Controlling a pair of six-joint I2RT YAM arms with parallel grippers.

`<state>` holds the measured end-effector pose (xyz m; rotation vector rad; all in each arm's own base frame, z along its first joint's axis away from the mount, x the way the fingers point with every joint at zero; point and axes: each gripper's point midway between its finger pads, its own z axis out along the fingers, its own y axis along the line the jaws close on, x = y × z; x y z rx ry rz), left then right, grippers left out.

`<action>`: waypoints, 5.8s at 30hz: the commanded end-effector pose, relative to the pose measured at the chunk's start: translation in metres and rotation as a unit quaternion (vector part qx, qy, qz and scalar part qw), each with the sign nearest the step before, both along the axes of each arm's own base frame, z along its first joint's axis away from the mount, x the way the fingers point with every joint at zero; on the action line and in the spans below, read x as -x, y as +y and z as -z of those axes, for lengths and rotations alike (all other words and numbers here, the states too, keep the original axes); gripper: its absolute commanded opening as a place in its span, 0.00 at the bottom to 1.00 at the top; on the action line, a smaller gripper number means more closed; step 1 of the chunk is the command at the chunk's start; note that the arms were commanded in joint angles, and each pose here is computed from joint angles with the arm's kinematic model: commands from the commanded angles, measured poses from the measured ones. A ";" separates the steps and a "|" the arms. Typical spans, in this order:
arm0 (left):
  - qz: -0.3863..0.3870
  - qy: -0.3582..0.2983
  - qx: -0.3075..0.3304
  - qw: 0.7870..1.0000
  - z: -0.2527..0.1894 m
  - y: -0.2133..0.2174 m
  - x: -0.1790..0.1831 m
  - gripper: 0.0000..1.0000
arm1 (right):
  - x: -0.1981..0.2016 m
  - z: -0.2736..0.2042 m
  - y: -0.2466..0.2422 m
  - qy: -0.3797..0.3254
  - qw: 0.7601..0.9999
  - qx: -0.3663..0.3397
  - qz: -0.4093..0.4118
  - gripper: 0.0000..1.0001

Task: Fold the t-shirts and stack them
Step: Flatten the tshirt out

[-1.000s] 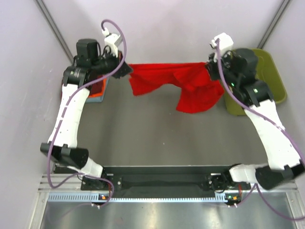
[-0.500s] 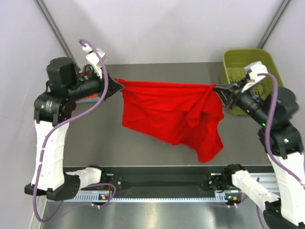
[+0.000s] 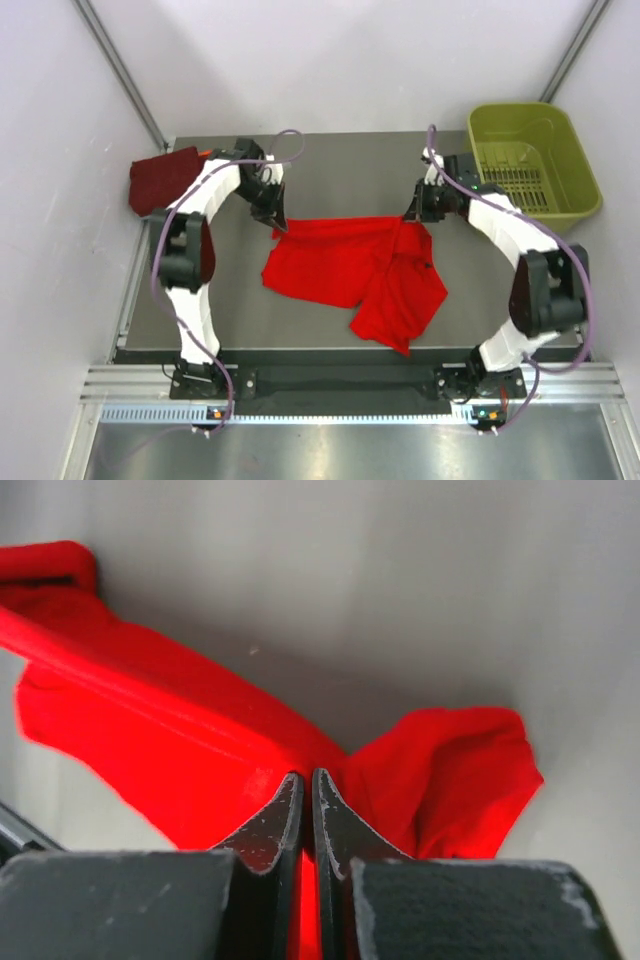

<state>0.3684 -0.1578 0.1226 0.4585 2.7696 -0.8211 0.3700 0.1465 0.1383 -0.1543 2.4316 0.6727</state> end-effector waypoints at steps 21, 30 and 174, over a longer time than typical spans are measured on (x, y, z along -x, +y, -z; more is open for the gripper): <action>-0.050 -0.027 0.006 0.998 0.030 0.001 -0.101 0.00 | -0.006 -0.035 0.037 0.005 0.994 -0.005 -0.107 0.51; -0.057 -0.028 0.026 0.998 0.021 0.005 -0.102 0.00 | 0.076 0.003 0.044 0.073 0.986 0.018 -0.146 0.46; -0.091 0.041 0.038 0.994 0.051 0.021 -0.082 0.06 | -0.085 -0.057 0.028 -0.098 0.993 0.049 -0.047 0.00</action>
